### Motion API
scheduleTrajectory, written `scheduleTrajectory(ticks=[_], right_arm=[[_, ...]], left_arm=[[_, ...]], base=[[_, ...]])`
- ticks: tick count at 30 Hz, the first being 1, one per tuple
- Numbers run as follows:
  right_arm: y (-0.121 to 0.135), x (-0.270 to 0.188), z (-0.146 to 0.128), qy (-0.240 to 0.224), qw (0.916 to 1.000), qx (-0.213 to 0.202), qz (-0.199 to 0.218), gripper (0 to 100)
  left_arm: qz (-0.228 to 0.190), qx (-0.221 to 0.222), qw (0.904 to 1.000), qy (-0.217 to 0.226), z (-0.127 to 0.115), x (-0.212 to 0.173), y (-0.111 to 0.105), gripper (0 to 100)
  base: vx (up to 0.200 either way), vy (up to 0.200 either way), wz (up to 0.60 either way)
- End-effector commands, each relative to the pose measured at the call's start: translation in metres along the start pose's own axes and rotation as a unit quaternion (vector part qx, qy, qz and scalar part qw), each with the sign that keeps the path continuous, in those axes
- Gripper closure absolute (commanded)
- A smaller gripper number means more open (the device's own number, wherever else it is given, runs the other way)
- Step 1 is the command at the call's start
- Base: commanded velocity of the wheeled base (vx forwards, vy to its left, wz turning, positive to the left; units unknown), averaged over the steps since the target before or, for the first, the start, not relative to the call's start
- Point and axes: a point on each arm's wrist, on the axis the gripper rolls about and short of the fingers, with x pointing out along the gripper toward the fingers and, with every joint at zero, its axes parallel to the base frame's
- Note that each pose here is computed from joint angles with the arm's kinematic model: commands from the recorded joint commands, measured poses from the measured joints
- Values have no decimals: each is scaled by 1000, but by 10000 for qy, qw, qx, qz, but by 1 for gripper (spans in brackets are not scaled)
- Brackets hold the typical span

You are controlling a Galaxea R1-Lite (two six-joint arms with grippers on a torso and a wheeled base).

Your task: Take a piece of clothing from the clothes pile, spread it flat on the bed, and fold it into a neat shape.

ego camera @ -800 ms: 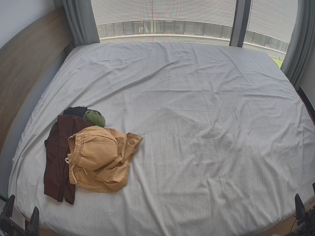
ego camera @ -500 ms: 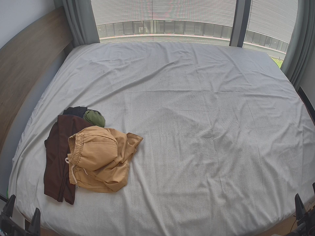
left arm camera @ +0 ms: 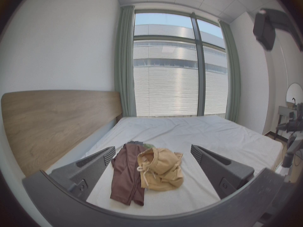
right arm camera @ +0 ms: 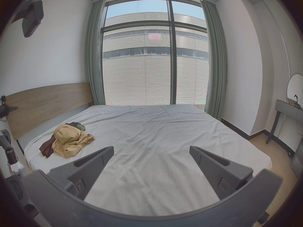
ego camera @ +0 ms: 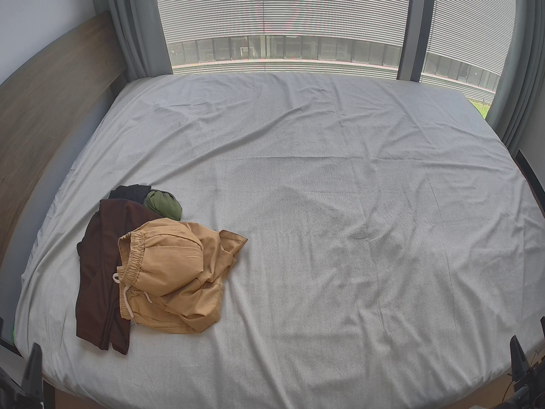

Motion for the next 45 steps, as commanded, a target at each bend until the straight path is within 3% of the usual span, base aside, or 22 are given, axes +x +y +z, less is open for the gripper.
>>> scheduleTrajectory(ticks=[1,9,23,29,35,45], right_arm=[[0,0,-5,7,10000,5,-1,0],[0,0,-5,7,10000,5,-1,0],[0,0,-5,7,10000,-2,-1,0],[0,0,-5,7,10000,5,-1,0],[0,0,-5,7,10000,21,-1,0],[0,0,-5,7,10000,29,-1,0]], left_arm=[[-661,-143,9955,668,39,31,1,0],[-1106,-591,9859,1108,61,85,-8,0],[-1633,-665,9714,1590,84,150,-21,0],[-1360,-728,9706,1845,80,178,-16,0],[-1264,-778,9634,2234,60,195,-16,0],[-1271,-1342,9522,2431,49,214,-18,0]], base=[[0,0,0],[0,0,0],[0,0,0],[0,0,0],[0,0,0],[0,0,0]])
